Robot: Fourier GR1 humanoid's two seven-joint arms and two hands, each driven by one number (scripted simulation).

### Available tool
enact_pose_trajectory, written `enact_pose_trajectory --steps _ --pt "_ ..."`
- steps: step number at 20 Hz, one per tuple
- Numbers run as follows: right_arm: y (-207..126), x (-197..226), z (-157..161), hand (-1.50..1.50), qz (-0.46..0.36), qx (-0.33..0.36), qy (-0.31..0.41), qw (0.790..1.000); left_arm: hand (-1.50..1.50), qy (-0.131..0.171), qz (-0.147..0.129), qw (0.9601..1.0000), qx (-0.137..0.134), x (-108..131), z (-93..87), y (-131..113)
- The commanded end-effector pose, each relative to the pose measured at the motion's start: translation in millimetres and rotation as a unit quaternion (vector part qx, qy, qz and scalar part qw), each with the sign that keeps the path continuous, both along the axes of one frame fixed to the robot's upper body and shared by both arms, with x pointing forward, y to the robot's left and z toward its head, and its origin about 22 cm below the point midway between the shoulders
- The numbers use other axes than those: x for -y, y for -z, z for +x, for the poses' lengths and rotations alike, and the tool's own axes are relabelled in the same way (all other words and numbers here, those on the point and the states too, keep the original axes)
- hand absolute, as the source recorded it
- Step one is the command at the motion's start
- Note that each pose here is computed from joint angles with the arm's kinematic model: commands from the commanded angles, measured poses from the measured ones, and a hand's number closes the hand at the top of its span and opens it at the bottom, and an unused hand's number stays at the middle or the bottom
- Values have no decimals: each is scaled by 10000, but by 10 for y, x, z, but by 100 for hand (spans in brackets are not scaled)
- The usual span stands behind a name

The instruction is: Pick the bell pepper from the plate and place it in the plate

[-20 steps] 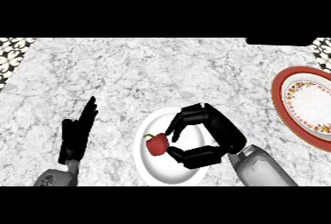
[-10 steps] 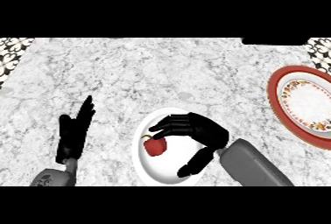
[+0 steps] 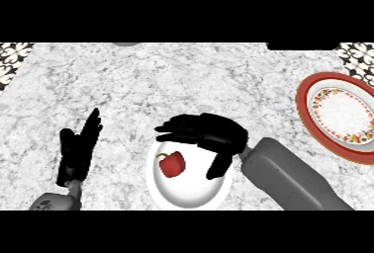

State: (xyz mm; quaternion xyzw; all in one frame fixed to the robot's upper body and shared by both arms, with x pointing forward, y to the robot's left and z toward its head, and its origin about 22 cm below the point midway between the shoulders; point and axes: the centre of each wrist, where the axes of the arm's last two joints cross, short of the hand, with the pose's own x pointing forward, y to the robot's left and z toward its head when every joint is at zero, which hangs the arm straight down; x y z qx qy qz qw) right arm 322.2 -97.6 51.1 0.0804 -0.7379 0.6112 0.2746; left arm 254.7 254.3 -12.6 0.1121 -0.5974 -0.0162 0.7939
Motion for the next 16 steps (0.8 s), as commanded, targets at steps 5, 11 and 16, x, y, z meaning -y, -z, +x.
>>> enact_pose_trajectory --steps 5,11,16 --pt "-134 -503 -121 -150 -1561 57 -60 9877 0 -17 40 10000 -49 11 1 -5" --pt "83 -447 18 -150 -1958 -67 34 9806 0 -2 -36 10000 -59 71 -91 115" --pt "77 -418 67 -150 -1915 -118 -1 9814 0 9 -4 10000 10 52 -87 31"
